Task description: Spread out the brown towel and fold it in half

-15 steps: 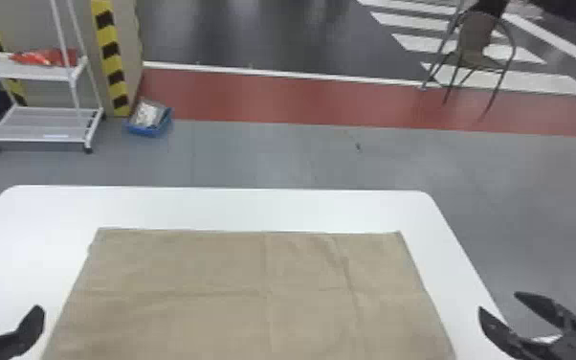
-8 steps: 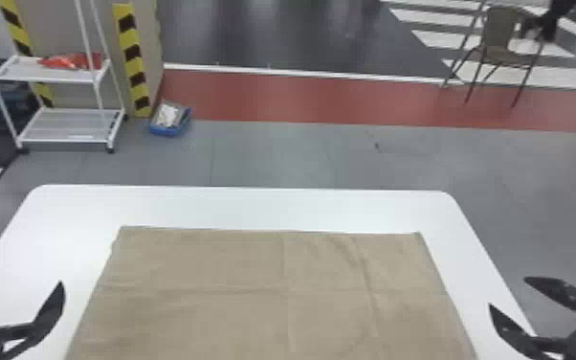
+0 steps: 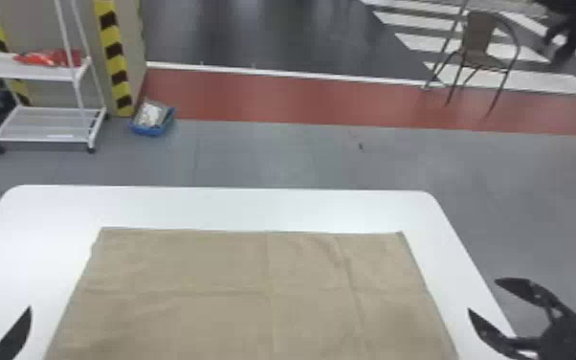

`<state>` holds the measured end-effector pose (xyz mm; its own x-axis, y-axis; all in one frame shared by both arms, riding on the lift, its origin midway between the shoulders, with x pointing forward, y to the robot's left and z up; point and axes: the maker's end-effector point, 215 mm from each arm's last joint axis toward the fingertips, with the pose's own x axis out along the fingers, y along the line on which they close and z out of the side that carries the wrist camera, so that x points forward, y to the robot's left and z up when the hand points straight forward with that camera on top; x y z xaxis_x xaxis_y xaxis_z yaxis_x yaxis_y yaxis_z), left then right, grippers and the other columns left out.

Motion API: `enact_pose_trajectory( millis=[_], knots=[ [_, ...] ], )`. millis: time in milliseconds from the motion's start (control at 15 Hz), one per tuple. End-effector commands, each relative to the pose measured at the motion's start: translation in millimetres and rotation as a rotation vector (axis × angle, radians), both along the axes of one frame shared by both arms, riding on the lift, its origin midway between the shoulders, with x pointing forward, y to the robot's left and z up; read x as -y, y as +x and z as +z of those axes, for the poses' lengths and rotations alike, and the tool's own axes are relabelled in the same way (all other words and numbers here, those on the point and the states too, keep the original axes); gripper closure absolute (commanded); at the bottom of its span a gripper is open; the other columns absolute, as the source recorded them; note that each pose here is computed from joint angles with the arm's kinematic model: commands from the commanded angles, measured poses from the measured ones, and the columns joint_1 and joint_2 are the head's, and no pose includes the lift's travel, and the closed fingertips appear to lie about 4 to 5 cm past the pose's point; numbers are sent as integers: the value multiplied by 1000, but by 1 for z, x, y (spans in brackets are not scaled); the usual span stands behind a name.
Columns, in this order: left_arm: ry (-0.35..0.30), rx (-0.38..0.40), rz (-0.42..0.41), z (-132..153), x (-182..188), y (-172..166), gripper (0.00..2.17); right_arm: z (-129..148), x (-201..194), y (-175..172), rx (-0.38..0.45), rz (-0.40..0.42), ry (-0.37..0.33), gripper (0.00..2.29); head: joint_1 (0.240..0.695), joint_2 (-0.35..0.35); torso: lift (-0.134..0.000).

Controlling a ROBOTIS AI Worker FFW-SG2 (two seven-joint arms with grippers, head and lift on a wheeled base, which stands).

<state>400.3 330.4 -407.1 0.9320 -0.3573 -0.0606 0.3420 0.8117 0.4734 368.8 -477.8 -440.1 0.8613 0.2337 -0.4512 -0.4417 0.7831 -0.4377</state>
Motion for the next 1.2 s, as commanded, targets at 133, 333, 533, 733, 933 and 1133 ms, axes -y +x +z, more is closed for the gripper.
enact_pose_trajectory(
  millis=[133,333,533,733,933,1133],
  knots=[
    [-81,-75,15,-21,15,15,1085,-16,39,11,-33,-172,213,1372,695,-239,0],
    [-146,-349,157,-92,2,49,1804,-38,49,20,-36,-258,261,1831,695,-272,0],
    [-136,-499,194,-136,5,62,1885,-61,51,37,-38,-325,298,1838,695,-266,0],
    [-147,-550,157,-145,21,70,1885,-81,42,57,-48,-356,268,1835,695,-266,0],
    [-138,-588,134,-156,37,72,1885,-97,29,67,-76,-345,252,1835,695,-266,0],
    [-130,-606,129,-160,43,74,1885,-107,17,74,-104,-331,231,1835,695,-259,0]
  ],
)
